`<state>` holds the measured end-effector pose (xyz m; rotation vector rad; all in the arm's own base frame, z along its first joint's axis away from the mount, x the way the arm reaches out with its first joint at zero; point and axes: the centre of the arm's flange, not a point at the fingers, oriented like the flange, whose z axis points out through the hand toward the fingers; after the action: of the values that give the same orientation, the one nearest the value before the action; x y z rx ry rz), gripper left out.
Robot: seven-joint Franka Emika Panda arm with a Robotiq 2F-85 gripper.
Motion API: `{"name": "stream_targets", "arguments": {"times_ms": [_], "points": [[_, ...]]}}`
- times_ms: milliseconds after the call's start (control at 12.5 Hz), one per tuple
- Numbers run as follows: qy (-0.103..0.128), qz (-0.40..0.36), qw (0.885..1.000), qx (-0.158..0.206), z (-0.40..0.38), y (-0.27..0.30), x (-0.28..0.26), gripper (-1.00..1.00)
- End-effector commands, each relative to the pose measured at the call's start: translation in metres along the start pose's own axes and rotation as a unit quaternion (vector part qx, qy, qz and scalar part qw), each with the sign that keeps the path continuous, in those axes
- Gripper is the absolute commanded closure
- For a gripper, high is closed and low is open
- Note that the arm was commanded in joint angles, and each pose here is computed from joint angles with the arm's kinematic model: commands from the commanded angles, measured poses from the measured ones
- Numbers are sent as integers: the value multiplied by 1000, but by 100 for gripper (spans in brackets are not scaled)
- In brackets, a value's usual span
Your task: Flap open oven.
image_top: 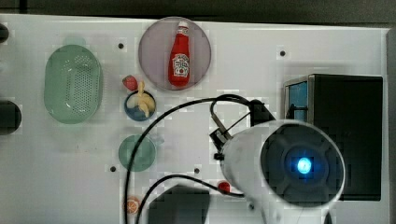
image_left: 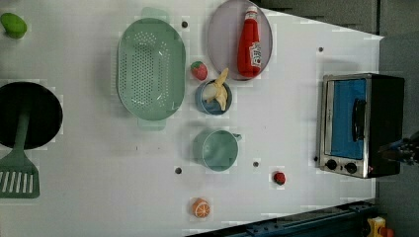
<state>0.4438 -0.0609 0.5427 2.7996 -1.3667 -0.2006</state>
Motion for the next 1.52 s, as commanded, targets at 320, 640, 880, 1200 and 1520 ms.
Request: {"name": "stream_targets", "arguments": {"times_ms": [320,640,880,1200,1520], "points": [[4,-138,990,-7,40,29,64,65],[59,-293,953,-41,71,44,115,65],[93,-369,924,-38,93,57,146,65],[104,-399,910,-49,128,78,180,65],[96,-400,910,-60,164,86,195,65]]}}
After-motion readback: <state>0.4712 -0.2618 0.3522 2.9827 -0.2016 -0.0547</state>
